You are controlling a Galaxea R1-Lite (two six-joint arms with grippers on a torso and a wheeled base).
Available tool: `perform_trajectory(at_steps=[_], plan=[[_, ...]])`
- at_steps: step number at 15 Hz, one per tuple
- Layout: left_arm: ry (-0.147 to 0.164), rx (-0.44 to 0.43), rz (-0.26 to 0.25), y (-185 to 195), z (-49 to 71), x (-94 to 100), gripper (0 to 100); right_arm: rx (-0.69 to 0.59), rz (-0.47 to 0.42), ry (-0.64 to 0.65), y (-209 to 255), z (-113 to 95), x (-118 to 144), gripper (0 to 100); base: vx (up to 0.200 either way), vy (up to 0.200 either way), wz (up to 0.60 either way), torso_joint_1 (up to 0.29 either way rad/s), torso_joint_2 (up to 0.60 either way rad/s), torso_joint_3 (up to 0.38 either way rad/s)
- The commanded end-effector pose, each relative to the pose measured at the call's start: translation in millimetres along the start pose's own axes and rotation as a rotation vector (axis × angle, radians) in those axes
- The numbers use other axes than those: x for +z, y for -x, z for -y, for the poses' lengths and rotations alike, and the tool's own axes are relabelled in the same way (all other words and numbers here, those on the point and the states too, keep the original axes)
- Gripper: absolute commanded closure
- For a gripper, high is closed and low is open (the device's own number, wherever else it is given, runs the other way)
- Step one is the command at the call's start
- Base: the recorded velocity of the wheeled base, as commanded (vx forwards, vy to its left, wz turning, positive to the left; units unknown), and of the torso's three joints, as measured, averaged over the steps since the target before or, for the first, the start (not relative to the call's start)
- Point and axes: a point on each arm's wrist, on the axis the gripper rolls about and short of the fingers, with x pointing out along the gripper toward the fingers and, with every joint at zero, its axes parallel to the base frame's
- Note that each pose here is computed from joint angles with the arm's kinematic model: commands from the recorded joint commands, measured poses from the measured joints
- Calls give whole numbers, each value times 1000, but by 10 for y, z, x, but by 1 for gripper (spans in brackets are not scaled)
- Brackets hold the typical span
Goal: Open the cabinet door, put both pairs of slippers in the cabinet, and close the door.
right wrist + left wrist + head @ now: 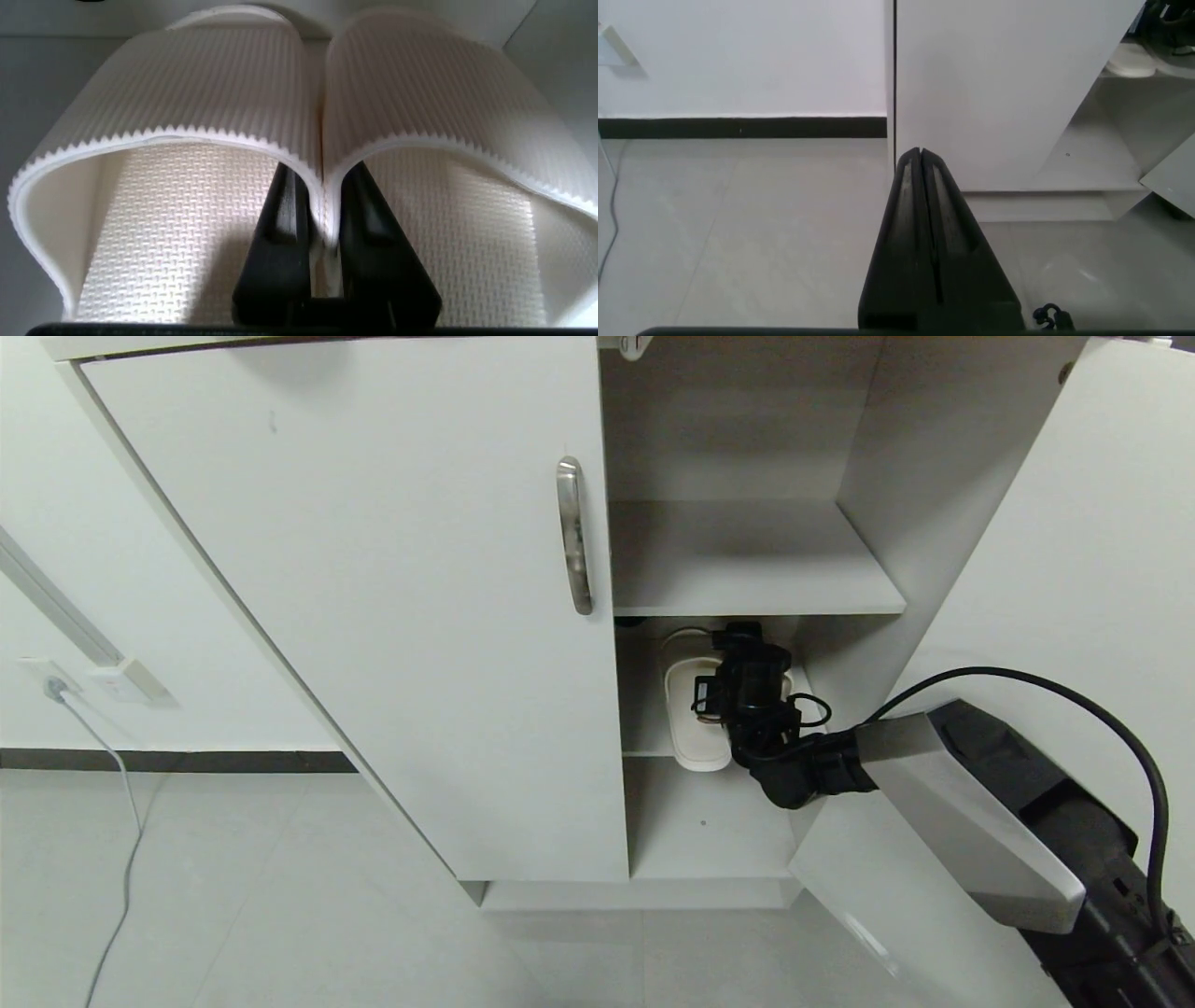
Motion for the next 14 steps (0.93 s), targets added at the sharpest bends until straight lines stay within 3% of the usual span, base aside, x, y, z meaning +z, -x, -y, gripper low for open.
perform_trajectory(at_steps=[1, 5, 6, 11, 14], plan=[[1, 1, -1, -1, 0, -1, 100, -5, -9, 5, -25, 34, -23, 100, 0, 0, 0, 0, 0, 0], [1, 0, -1, -1, 0, -1, 100, -4, -10, 4, -50, 40, -46, 100, 0, 0, 0, 0, 0, 0], [1, 0, -1, -1, 0, -1, 100, -4, -9, 4, -50, 39, -41, 0, 0, 0, 0, 0, 0, 0], [-1, 0, -1, -1, 0, -1, 100, 8, -44, 23, 99, 28, -31, 0, 0, 0, 0, 0, 0, 0], [-1, 0, -1, -1, 0, -1, 100, 32, -1, 15, 356, 18, 78, 0, 0, 0, 0, 0, 0, 0]])
